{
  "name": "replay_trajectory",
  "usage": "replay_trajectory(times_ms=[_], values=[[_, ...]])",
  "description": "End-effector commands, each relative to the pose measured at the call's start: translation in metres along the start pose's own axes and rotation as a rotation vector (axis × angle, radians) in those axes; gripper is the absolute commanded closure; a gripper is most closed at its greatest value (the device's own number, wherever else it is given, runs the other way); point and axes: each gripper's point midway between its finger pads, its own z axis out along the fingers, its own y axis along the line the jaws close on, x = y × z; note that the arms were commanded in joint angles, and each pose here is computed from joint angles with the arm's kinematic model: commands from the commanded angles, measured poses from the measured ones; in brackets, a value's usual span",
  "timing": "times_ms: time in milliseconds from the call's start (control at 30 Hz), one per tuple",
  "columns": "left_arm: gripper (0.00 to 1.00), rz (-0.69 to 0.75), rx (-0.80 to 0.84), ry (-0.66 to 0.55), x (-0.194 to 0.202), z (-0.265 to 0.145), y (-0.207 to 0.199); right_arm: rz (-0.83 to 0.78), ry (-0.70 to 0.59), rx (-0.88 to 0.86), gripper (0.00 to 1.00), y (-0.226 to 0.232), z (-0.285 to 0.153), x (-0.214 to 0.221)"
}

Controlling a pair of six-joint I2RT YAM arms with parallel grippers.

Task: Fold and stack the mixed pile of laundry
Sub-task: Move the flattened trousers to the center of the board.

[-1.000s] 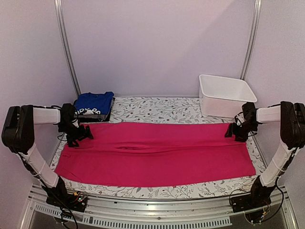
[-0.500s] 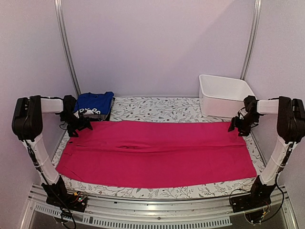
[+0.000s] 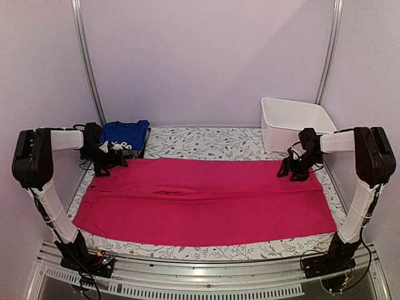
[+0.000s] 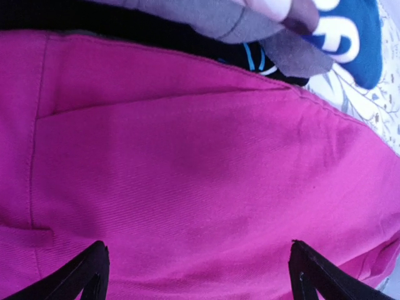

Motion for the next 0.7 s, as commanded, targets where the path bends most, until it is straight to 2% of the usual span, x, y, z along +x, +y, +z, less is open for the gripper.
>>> replay_trajectory(times_ms=[0, 200, 400, 533, 667], values=[[0.0, -0.015, -0.003, 0.058, 0.026, 0.012, 0.004, 0.087, 0.128, 0.047, 0.32, -0.027, 0.026, 0.045], [0.0, -0.071, -0.098, 0.134, 0.067, 0.01, 0.03, 0.197, 0.217, 0.098, 0.31, -0.05, 0.02, 0.094], [0.0, -0.147, -0.113, 0.186, 0.103, 0.002, 0.041, 0.333, 0.262, 0.09, 0.3, -0.066, 0.009, 0.136], [0.0, -0.178, -0.112, 0.199, 0.117, -0.006, 0.044, 0.388, 0.225, 0.076, 0.28, -0.066, -0.002, 0.128], [0.0, -0.173, -0.078, 0.152, 0.104, -0.016, 0.039, 0.456, 0.229, 0.009, 0.28, -0.06, -0.008, 0.134]])
